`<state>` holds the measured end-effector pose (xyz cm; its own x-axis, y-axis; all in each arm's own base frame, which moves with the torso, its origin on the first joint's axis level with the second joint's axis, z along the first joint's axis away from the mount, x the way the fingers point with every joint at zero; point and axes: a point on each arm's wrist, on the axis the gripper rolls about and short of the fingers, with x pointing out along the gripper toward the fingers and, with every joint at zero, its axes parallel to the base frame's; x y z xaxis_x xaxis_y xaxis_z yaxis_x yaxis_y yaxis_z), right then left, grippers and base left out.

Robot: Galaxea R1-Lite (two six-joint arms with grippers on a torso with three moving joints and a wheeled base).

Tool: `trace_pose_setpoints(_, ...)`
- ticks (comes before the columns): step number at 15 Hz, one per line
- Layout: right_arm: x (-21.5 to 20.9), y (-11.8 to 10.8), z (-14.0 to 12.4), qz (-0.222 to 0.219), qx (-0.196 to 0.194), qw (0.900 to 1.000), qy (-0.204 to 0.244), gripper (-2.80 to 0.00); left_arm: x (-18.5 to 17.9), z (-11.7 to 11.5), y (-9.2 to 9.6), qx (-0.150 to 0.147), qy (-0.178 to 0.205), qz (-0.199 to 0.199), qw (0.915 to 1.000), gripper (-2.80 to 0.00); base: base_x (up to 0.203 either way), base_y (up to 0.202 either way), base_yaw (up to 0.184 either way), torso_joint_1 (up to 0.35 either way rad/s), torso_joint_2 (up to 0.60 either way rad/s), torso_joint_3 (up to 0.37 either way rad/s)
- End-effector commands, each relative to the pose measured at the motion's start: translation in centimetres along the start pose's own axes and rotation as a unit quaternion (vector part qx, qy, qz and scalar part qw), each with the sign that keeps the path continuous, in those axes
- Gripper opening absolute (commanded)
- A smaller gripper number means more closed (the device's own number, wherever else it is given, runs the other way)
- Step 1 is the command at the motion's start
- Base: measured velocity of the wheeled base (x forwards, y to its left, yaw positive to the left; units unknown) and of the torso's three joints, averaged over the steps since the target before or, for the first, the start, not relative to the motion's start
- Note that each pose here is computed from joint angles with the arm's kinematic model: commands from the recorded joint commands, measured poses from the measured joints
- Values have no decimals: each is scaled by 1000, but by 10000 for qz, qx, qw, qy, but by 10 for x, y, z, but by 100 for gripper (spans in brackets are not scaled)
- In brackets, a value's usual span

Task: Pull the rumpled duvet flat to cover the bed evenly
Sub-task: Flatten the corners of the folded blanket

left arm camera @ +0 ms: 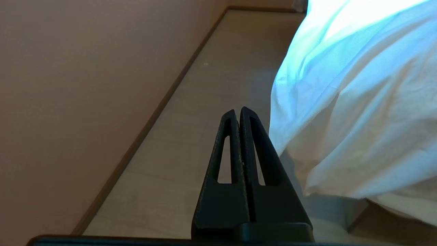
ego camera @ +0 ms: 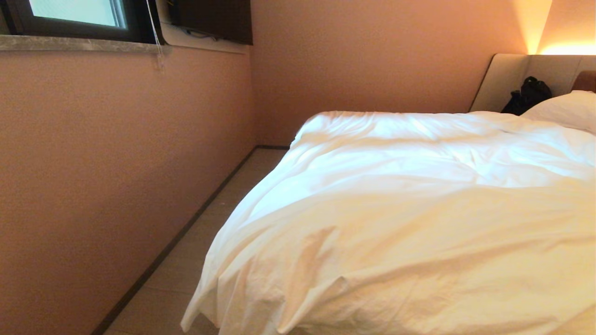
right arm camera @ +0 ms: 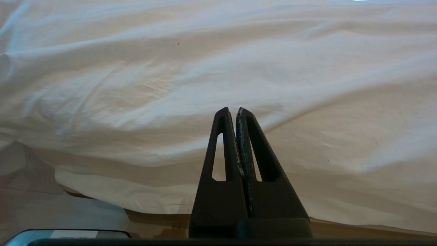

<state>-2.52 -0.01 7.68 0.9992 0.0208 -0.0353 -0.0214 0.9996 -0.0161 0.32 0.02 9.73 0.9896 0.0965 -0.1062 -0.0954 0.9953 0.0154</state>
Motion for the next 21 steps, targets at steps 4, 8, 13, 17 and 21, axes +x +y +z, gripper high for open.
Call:
trace_pose_setpoints(4, 0, 0, 0, 3, -2, 10000, 7, -280, 0, -2, 0, -5, 73, -19, 10000, -280, 0, 0, 0, 0, 0, 0)
trace_pose_setpoints(8, 0, 0, 0, 3, -2, 10000, 7, -280, -1, -15, 0, 47, 755, -65, 9971, -280, 0, 0, 0, 0, 0, 0)
trace_pose_setpoints(13, 0, 0, 0, 3, -2, 10000, 7, -280, -1, -16, 0, 62, 770, -52, 9970, -280, 0, 0, 0, 0, 0, 0)
trace_pose_setpoints(17, 0, 0, 0, 3, -2, 10000, 7, -280, -2, -21, -1, 75, 1030, -52, 9946, -280, 0, 0, 0, 0, 0, 0)
trace_pose_setpoints(21, 0, 0, 0, 3, -2, 10000, 7, -280, -2, -20, 0, 85, 1015, -29, 9948, -280, 0, 0, 0, 0, 0, 0)
